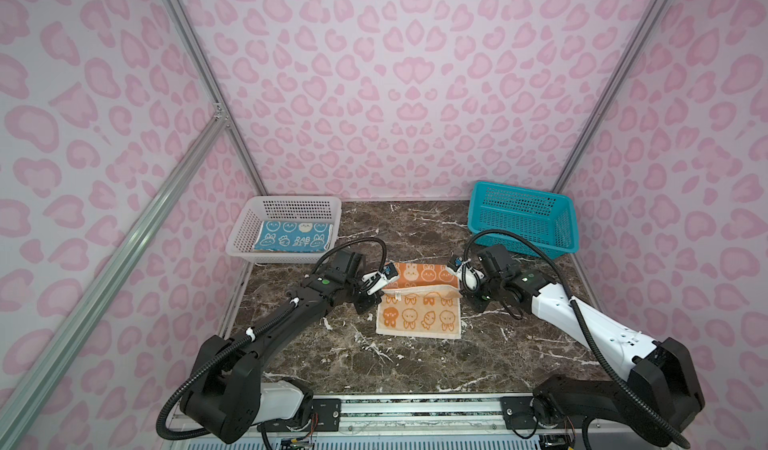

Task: Fold and stack the towels
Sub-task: 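Fold the held edge over the towel toward the robot with both grippers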

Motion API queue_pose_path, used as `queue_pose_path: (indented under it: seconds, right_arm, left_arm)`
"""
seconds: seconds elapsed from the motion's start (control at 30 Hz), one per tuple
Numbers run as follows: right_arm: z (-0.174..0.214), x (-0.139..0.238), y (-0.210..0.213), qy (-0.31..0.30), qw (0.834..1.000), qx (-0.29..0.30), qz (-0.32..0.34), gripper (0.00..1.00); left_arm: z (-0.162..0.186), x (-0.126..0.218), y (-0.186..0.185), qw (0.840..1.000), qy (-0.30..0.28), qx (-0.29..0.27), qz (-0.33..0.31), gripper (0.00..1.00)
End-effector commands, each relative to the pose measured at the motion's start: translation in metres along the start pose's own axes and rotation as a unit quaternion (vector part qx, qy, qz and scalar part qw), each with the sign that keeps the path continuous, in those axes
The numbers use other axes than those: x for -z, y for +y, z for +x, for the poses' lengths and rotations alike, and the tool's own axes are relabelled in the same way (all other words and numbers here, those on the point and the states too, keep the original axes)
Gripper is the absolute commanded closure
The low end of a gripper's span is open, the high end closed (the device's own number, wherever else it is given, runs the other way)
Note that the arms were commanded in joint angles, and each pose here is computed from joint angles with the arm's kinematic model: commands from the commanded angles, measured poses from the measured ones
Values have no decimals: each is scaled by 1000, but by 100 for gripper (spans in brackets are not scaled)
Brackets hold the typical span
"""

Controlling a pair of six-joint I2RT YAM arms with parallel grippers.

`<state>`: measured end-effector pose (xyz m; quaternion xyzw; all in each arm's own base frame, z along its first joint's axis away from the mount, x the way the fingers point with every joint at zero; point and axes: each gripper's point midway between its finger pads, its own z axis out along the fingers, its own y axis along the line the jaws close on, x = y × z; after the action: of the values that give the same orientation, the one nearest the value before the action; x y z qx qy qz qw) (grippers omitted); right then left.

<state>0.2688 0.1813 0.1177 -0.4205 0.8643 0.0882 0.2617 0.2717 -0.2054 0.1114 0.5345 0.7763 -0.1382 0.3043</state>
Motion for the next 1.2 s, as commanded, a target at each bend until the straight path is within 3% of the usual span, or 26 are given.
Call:
queue_pose_path:
  seconds: [0.0, 0.23, 0.4, 0.6, 0.97, 1.17]
  right_arm:
    - [17, -11, 13, 31, 999, 12, -11, 100]
    - [36, -35, 44, 65, 996, 47, -38, 100]
    - [55, -43, 50, 109, 991, 74, -37, 100]
    - [62, -44, 55, 118, 988, 92, -41, 100]
    - [66, -32, 61, 114, 987, 101, -46, 71]
    - [58, -23, 63, 85, 992, 88, -43, 59]
  left_arm:
    - [14, -6, -9, 1000, 27, 3, 7, 97]
    - [34, -19, -23, 998, 66, -3, 19, 94]
    - [44, -25, -28, 995, 92, -10, 25, 90]
    - [49, -29, -39, 993, 108, -15, 40, 89]
    - [62, -34, -55, 987, 152, -27, 51, 74]
    - [57, -26, -52, 989, 143, -26, 34, 65]
